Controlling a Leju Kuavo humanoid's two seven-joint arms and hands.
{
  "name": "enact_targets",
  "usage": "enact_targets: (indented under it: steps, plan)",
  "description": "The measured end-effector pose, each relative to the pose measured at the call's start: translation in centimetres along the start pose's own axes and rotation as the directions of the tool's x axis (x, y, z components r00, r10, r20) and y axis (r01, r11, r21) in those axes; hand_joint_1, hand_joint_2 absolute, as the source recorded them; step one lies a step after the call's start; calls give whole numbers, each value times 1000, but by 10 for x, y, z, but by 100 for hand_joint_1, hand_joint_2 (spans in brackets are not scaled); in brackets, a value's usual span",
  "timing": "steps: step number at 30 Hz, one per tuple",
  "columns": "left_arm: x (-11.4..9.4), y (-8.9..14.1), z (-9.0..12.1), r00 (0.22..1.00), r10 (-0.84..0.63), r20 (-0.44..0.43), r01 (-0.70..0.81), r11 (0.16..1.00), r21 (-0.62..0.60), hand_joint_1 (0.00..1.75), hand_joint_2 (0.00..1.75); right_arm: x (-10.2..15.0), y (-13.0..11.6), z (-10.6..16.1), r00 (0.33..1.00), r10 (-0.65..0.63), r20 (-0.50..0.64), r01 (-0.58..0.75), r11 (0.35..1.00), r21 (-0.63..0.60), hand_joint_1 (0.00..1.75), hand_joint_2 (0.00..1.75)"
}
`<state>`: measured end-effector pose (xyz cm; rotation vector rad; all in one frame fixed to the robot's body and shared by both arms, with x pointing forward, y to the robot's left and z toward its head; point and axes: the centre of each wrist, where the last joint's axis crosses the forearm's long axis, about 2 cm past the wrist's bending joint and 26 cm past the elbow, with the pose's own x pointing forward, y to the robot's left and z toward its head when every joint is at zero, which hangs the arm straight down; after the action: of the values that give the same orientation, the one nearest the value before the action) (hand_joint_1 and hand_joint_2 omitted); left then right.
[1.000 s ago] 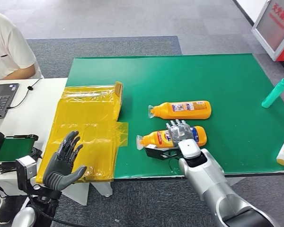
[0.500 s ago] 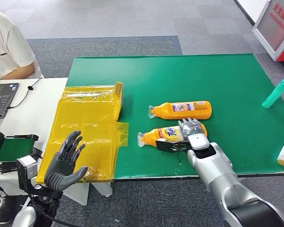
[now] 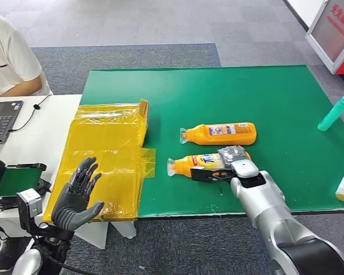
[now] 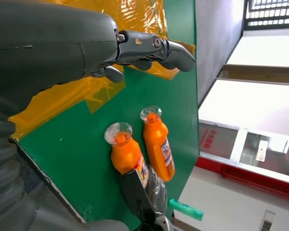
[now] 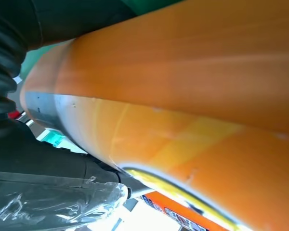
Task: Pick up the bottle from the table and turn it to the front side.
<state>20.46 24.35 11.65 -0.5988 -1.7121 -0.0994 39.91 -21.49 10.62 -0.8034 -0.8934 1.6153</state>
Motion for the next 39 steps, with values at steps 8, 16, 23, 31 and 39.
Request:
enact_targets:
  steps: [8, 16, 23, 31, 39]
  plan:
    - [-1, 4, 7, 1000, -11, 18, 11, 1000, -2, 0, 175, -11, 4, 3, 900, -402, 168, 409, 912, -12, 175, 175]
    - [1, 6, 14, 999, -22, 23, 22, 1000, -5, 0, 175, 8, 11, 29, 388, -817, 426, 868, 480, 128, 175, 175]
    - [11, 5, 12, 998, -45, 46, 45, 999, 10, 0, 175, 23, 5, 62, -6, -826, 563, 965, 142, 219, 175, 175]
    - [24, -6, -2, 994, -105, 41, 101, 990, 100, 0, 175, 51, -1, 108, 115, -678, 726, 981, 193, 25, 175, 175]
    - [26, -19, -15, 995, -73, 73, 65, 991, 114, 0, 175, 85, 0, 138, 247, -574, 781, 957, 270, -104, 175, 175]
